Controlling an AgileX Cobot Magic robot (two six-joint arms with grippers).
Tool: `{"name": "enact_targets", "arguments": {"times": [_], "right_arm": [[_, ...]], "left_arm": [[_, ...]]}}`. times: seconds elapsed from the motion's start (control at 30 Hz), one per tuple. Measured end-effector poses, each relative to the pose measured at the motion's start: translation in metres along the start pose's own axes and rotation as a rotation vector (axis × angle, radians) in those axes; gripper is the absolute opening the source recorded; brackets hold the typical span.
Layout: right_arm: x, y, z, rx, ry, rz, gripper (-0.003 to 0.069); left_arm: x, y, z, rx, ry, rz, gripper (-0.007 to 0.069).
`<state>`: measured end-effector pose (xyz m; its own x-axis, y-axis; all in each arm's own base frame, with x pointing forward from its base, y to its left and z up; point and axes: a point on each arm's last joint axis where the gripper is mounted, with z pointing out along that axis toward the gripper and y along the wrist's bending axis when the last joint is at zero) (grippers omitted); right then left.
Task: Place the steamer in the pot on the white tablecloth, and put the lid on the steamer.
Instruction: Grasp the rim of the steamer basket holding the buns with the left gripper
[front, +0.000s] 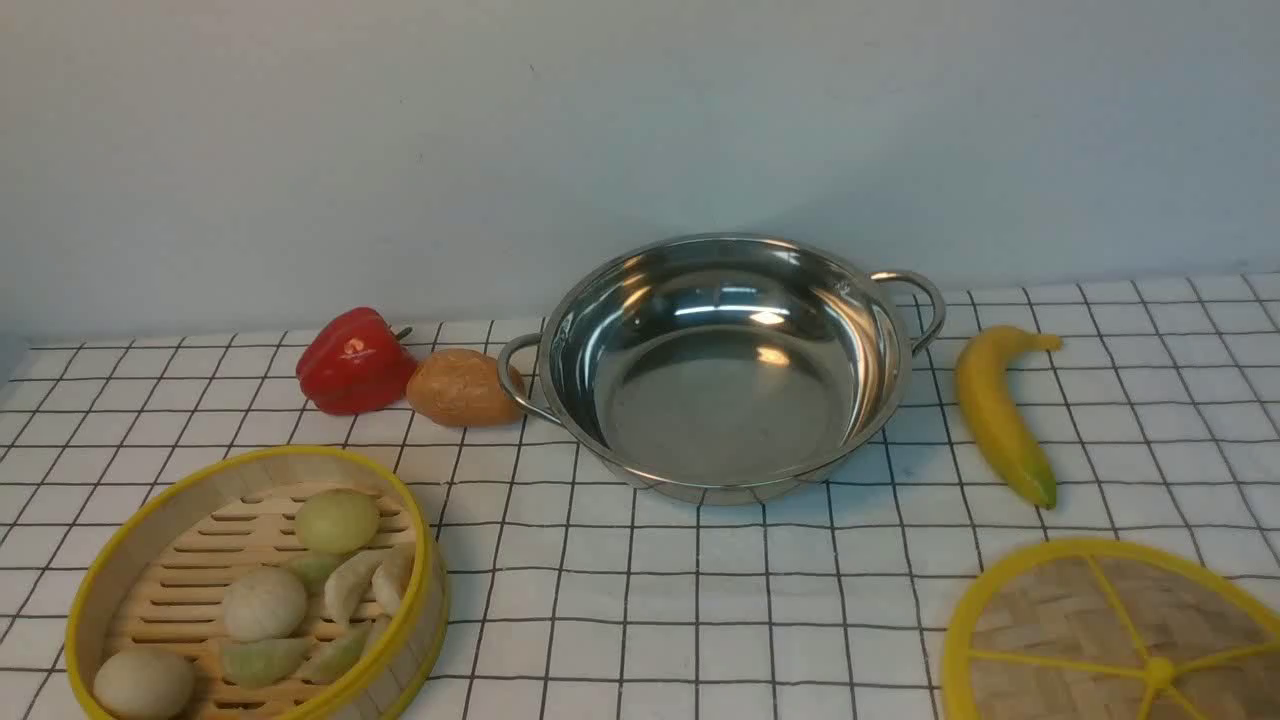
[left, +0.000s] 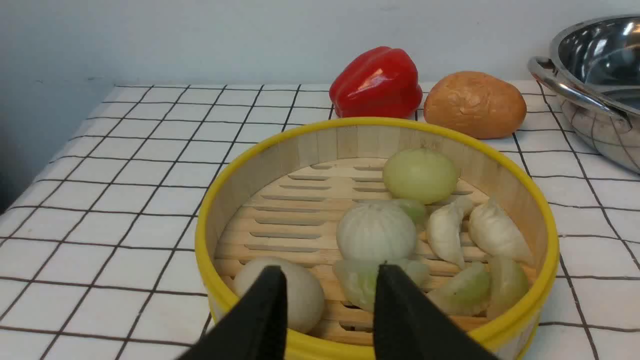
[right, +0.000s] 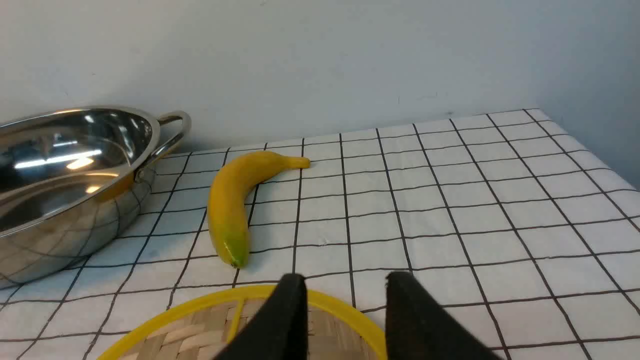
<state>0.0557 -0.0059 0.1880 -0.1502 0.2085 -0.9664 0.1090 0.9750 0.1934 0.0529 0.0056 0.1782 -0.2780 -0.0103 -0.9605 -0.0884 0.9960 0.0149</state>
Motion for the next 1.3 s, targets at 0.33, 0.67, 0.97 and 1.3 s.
{"name": "enact_targets", "arguments": {"times": [0.33,0.67,0.97,1.3], "right_arm": [[0.0,0.0,0.0,0.0,0.0,0.0,0.0243],[0.0,0.0,0.0,0.0,0.0,0.0,0.0243],[0.0,0.0,0.0,0.0,0.0,0.0,0.0243],[0.0,0.0,0.0,0.0,0.0,0.0,0.0243]], "left_arm": [[0.0,0.0,0.0,0.0,0.0,0.0,0.0243],[0.0,0.0,0.0,0.0,0.0,0.0,0.0243],[0.0,0.0,0.0,0.0,0.0,0.0,0.0243],[-0.016,-0.006,-0.002,0.101,-0.161,-0.43,0.0243]]}}
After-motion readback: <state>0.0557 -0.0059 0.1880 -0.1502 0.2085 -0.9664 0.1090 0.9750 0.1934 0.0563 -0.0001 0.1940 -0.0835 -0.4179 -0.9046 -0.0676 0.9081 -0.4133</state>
